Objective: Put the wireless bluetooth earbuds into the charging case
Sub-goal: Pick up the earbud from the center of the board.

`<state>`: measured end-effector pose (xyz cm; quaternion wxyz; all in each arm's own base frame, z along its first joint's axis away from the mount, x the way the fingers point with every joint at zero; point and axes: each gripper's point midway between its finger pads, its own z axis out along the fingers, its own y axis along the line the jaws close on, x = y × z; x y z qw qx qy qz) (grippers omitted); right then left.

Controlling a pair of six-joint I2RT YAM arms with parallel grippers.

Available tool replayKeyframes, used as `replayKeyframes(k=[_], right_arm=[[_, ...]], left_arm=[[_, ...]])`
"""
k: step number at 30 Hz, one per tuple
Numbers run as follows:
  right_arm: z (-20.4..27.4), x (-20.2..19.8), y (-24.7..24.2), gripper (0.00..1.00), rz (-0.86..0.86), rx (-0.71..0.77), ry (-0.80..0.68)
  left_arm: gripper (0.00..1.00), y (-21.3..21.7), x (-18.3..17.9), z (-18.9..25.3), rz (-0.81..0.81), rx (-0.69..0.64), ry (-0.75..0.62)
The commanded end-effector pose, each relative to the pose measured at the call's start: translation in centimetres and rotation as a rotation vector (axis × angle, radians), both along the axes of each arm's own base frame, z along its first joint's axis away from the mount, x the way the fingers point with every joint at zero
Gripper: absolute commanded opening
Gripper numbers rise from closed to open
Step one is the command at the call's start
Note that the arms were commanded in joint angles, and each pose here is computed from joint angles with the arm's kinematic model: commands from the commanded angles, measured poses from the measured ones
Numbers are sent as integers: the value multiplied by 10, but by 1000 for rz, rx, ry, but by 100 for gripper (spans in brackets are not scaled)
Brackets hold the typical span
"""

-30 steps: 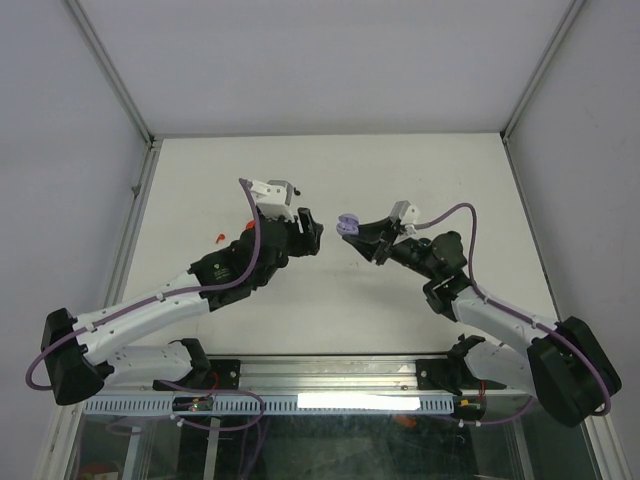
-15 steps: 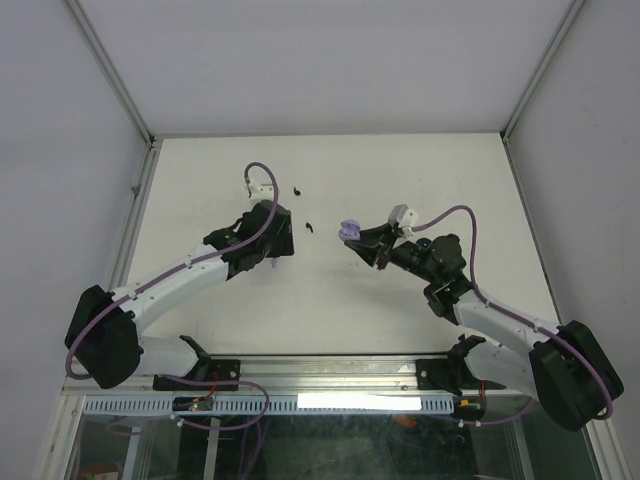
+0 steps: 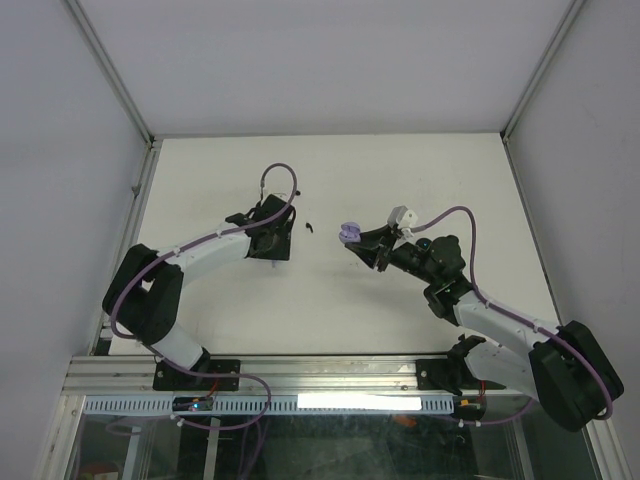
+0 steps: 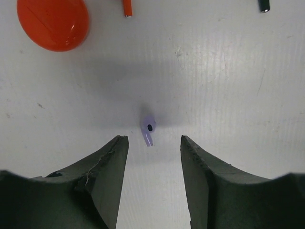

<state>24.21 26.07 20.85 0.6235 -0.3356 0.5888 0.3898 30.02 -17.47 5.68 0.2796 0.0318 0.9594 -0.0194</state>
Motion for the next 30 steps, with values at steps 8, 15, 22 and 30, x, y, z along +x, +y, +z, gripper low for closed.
replayKeyframes(k=[8,15,22,30], right_arm=[[18,-1,-1,4,-7,29,-60],[20,-1,0,4,-4,28,-58],[23,-4,1,4,13,30,-62],[24,-4,2,4,21,30,-61]], left_arm=[[41,-7,16,-7,-89,-19,62],[38,-9,17,-19,-108,-3,101],[34,-3,14,-27,-108,34,137],[28,-4,7,-25,-113,18,152]])
